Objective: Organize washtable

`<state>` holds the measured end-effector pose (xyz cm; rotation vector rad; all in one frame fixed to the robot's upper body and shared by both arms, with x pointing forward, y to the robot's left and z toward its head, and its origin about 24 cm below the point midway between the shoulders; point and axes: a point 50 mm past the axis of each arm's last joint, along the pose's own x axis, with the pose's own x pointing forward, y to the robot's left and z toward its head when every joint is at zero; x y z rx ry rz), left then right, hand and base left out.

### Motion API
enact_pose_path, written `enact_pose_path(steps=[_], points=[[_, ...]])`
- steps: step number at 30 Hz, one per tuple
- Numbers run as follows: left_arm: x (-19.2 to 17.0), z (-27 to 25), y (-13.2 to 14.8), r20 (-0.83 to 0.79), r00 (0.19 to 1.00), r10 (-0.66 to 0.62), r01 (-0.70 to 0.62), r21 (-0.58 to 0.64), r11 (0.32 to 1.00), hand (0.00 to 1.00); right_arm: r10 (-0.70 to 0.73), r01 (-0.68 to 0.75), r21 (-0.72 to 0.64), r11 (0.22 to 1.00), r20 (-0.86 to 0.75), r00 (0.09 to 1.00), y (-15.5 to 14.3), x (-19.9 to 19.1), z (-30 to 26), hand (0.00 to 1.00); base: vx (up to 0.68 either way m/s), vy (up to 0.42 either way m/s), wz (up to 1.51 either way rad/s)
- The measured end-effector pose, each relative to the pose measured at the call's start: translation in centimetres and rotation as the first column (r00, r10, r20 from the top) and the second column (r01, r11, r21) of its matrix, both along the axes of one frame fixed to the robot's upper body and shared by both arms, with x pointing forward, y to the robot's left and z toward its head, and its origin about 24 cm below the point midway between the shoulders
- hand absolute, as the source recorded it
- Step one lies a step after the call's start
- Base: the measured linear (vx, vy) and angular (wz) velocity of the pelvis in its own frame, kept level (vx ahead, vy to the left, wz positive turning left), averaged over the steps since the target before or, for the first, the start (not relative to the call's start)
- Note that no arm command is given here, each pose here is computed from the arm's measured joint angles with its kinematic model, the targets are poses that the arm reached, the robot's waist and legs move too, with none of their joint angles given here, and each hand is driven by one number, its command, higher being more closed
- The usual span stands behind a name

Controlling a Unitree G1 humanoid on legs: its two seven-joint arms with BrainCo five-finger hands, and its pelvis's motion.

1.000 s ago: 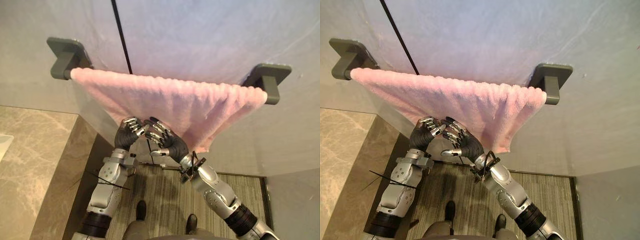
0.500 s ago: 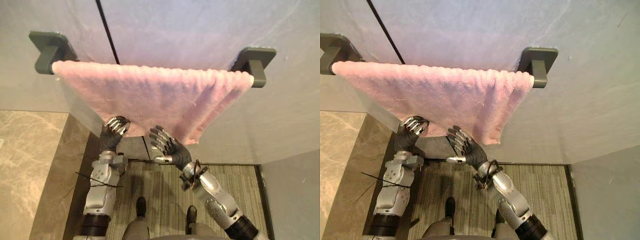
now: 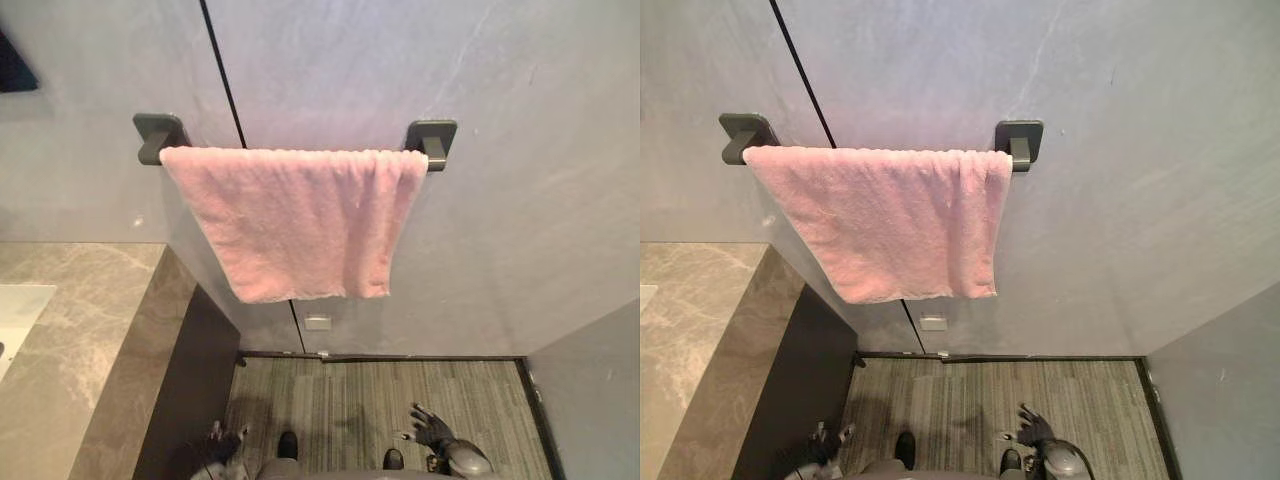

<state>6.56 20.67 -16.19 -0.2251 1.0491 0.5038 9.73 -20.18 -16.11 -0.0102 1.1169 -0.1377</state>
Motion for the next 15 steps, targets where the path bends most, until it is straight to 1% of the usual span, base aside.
enact_pose_path(steps=[1, 2, 3, 4, 6, 7, 8, 10, 12, 15], points=[[0.8, 0.2, 0.5, 0.015, 1.000, -0.002, 0.002, 0.013, 1.000, 0.00, -0.038, 0.038, 0.005, 0.999, -0.008, 0.999, 0.1, -0.3, -0.1, 0.00, 0.07, -0.049, 0.03], [1.1, 0.4, 0.9, 0.027, 1.000, -0.004, 0.003, 0.022, 1.000, 0.00, -0.056, 0.056, -0.016, 0.998, -0.009, 0.998, -0.5, -0.4, -0.1, 0.00, 0.06, -0.074, -0.17], [1.2, 0.4, 0.8, 0.034, 0.999, -0.004, 0.003, 0.021, 1.000, 0.00, -0.045, 0.043, -0.049, 0.998, -0.029, 0.999, -1.4, -1.1, 0.0, 0.00, -0.01, -0.063, -0.27], [1.3, 0.3, -0.1, 0.040, 0.999, -0.006, 0.006, 0.001, 1.000, 0.00, -0.041, 0.037, -0.082, 0.996, -0.052, 0.998, -2.5, -2.2, 0.0, 0.00, -0.03, -0.040, -0.16], [2.3, 0.5, -1.2, 0.078, 0.996, -0.047, 0.048, -0.014, 0.999, 0.00, -0.029, 0.022, -0.108, 0.994, -0.064, 0.998, -3.3, -2.4, 0.2, 0.00, -0.04, 0.028, 0.03], [2.7, 0.7, -1.4, 0.096, 0.993, -0.076, 0.077, -0.007, 0.997, 0.00, -0.021, 0.014, -0.105, 0.994, -0.072, 0.997, -3.1, -2.6, 0.1, 0.00, -0.15, 0.068, -0.13], [3.5, 0.9, -2.2, 0.119, 0.987, -0.109, 0.112, -0.015, 0.994, 0.00, -0.017, 0.010, -0.102, 0.995, -0.069, 0.997, -3.0, -2.4, 0.1, 0.00, -0.14, 0.048, -0.25], [4.3, 1.2, -2.7, 0.153, 0.977, -0.150, 0.155, -0.020, 0.988, 0.00, -0.008, 0.004, -0.108, 0.994, -0.039, 0.999, -3.1, -1.0, 0.3, 0.00, -0.19, 0.135, -0.17], [5.2, 1.6, -2.4, 0.185, 0.964, -0.190, 0.191, 0.010, 0.982, 0.00, 0.007, -0.006, -0.097, 0.995, 0.005, 1.000, -2.4, 0.7, 0.6, 0.00, -0.30, 0.159, -0.09], [4.9, 1.6, -2.2, 0.169, 0.958, -0.233, 0.232, 0.027, 0.972, 0.00, 0.070, -0.062, -0.098, 0.993, 0.080, 0.994, -0.8, 2.5, 1.2, 0.00, -0.28, 0.138, -0.15]])
